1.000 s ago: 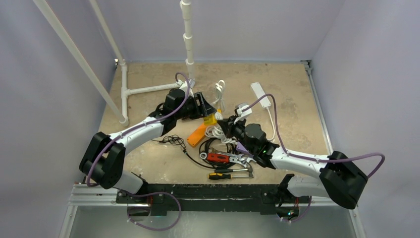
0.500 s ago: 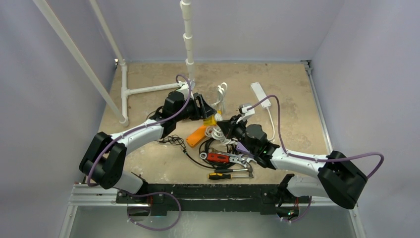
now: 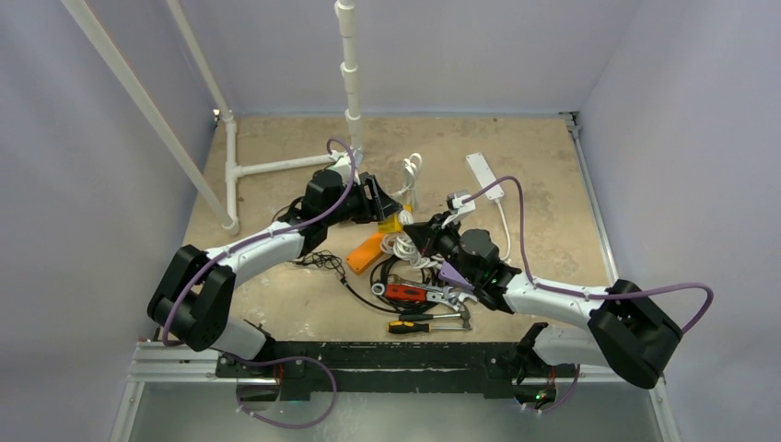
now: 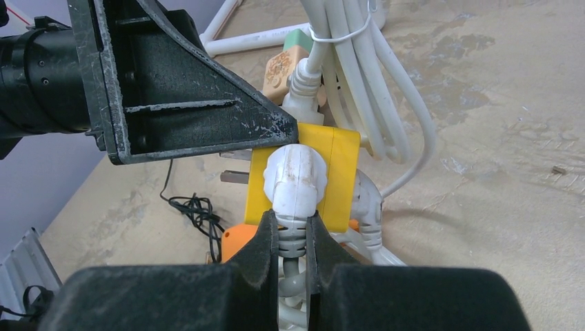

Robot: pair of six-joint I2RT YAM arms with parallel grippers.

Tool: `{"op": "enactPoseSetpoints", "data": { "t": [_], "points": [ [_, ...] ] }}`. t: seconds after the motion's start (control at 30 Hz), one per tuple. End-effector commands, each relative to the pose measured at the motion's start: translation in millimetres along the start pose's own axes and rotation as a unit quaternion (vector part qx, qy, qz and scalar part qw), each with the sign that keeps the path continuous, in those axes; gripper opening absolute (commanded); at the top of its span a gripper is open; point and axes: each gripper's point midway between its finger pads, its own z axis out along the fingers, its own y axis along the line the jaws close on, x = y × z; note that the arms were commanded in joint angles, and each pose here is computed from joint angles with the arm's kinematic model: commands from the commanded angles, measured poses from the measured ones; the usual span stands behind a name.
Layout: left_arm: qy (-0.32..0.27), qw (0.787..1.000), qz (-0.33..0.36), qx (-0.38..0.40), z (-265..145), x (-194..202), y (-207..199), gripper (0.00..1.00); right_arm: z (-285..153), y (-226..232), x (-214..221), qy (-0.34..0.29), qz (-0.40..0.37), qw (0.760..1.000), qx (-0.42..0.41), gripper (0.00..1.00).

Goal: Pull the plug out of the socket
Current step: Remove the plug from the socket.

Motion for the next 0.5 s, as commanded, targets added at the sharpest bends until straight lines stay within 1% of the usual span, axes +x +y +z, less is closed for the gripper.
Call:
{"op": "enactPoseSetpoints", "data": {
  "t": [0.0, 0.27, 0.47],
  "points": [
    [-0.006, 1.0, 0.021, -0.007, -7, -5, 9, 0.0, -1, 33, -86, -0.147, 0.028, 0.988, -0.047, 0.0],
    [-0.003, 1.0, 0.007, -0.025, -6, -7, 22, 0.0, 0, 43, -81, -0.146, 0.012, 0.989, -0.028, 0.0],
    [-0.003, 0.999, -0.001, -0.034, -6, -8, 31, 0.0, 2, 60, -73, -0.141, -0.002, 0.99, -0.013, 0.0]
  ]
}}
